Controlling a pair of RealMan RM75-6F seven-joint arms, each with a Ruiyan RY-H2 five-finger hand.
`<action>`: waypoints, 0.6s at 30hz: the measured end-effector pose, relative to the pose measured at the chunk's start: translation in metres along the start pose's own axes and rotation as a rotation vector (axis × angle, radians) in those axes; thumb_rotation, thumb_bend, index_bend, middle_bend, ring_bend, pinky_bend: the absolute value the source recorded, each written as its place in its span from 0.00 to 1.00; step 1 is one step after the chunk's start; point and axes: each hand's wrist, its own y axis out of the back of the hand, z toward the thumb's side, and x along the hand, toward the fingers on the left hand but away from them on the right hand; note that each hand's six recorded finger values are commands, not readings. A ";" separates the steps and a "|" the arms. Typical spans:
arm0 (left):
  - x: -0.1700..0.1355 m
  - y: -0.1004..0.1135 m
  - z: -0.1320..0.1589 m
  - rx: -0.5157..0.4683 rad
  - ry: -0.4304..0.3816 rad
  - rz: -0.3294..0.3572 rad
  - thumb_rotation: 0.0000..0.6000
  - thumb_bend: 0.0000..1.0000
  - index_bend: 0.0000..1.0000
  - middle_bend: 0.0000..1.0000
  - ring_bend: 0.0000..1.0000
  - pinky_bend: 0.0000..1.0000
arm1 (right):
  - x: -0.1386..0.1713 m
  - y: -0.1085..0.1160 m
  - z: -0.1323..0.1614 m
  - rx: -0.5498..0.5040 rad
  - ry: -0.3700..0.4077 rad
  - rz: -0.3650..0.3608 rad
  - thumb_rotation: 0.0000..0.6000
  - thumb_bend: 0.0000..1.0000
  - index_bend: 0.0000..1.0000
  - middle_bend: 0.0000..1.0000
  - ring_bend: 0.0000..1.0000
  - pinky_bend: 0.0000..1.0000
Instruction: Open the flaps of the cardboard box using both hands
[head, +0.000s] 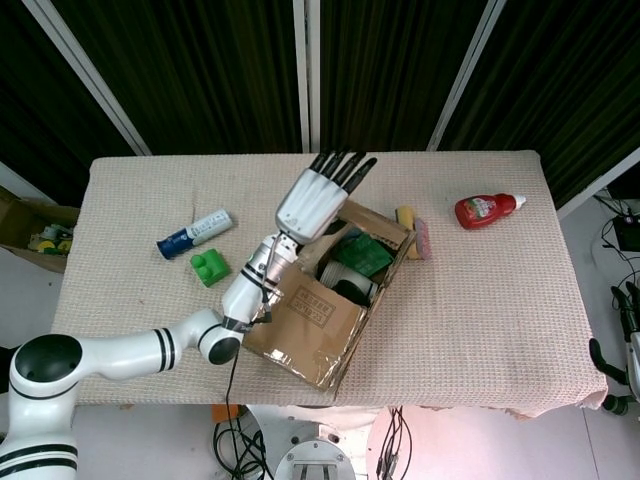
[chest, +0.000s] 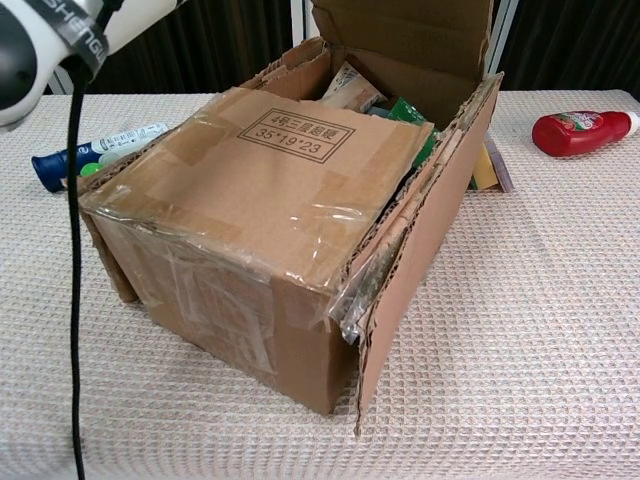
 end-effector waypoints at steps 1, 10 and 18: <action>0.005 0.003 0.001 -0.005 0.009 0.007 0.83 0.25 0.07 0.11 0.08 0.18 | 0.000 0.000 0.000 0.000 0.000 0.000 1.00 0.39 0.00 0.00 0.00 0.00; 0.036 0.007 0.013 -0.070 0.077 0.063 0.84 0.25 0.06 0.10 0.09 0.18 | -0.001 -0.002 0.000 -0.017 0.001 0.000 1.00 0.39 0.00 0.00 0.00 0.00; 0.071 -0.005 0.028 -0.014 0.111 0.080 0.84 0.24 0.06 0.10 0.09 0.18 | -0.004 -0.002 -0.005 -0.040 -0.001 0.002 1.00 0.39 0.00 0.00 0.00 0.00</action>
